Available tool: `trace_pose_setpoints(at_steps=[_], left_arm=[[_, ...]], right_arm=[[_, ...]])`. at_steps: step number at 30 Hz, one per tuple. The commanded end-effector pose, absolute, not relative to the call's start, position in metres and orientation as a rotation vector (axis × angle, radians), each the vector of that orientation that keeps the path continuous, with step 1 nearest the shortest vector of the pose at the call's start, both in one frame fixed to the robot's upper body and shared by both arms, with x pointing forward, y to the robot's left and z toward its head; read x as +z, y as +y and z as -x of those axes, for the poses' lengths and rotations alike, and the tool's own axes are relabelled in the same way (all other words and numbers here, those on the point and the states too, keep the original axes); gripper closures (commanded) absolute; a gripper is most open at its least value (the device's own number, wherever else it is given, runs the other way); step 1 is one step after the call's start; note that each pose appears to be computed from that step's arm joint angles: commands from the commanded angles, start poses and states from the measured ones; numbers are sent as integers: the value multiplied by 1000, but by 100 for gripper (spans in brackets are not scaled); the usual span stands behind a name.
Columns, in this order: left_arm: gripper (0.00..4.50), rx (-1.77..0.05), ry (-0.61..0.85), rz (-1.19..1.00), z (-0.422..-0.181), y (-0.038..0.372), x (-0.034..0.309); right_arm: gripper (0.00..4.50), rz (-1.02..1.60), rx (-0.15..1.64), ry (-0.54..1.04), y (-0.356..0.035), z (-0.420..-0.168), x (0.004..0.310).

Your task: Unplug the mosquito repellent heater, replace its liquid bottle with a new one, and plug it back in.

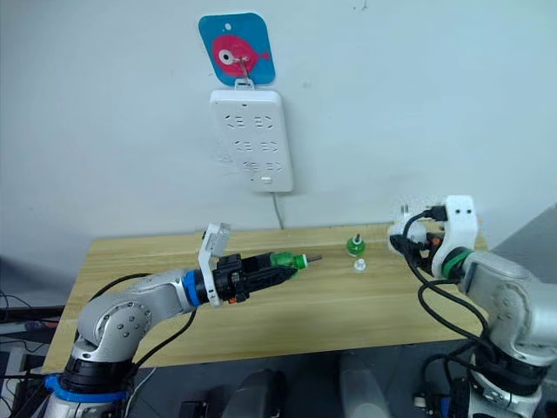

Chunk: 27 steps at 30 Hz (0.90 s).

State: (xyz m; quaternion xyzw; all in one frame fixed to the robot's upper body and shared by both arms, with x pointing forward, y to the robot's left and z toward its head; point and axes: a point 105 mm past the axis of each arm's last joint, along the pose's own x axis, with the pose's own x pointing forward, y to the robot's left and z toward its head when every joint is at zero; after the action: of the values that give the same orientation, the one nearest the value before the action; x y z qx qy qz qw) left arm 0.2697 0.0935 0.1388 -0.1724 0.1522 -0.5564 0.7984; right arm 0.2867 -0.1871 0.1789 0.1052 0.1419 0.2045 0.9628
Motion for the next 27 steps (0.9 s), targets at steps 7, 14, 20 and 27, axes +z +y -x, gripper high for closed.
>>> trace_pose_setpoints(at_steps=[7,14,20,27], left_arm=[[206,-1402,290,451,-270,109,203],[206,-1516,259,432,-272,113,246],[206,-1556,256,414,-269,114,259],[206,-1597,261,413,-264,108,263]], right_arm=[[154,-343,844,-5,-154,-251,241],[154,-345,1114,-48,-124,-235,263],[154,-352,1186,-47,-115,-227,269],[154,-396,1225,-4,-105,-220,272]])
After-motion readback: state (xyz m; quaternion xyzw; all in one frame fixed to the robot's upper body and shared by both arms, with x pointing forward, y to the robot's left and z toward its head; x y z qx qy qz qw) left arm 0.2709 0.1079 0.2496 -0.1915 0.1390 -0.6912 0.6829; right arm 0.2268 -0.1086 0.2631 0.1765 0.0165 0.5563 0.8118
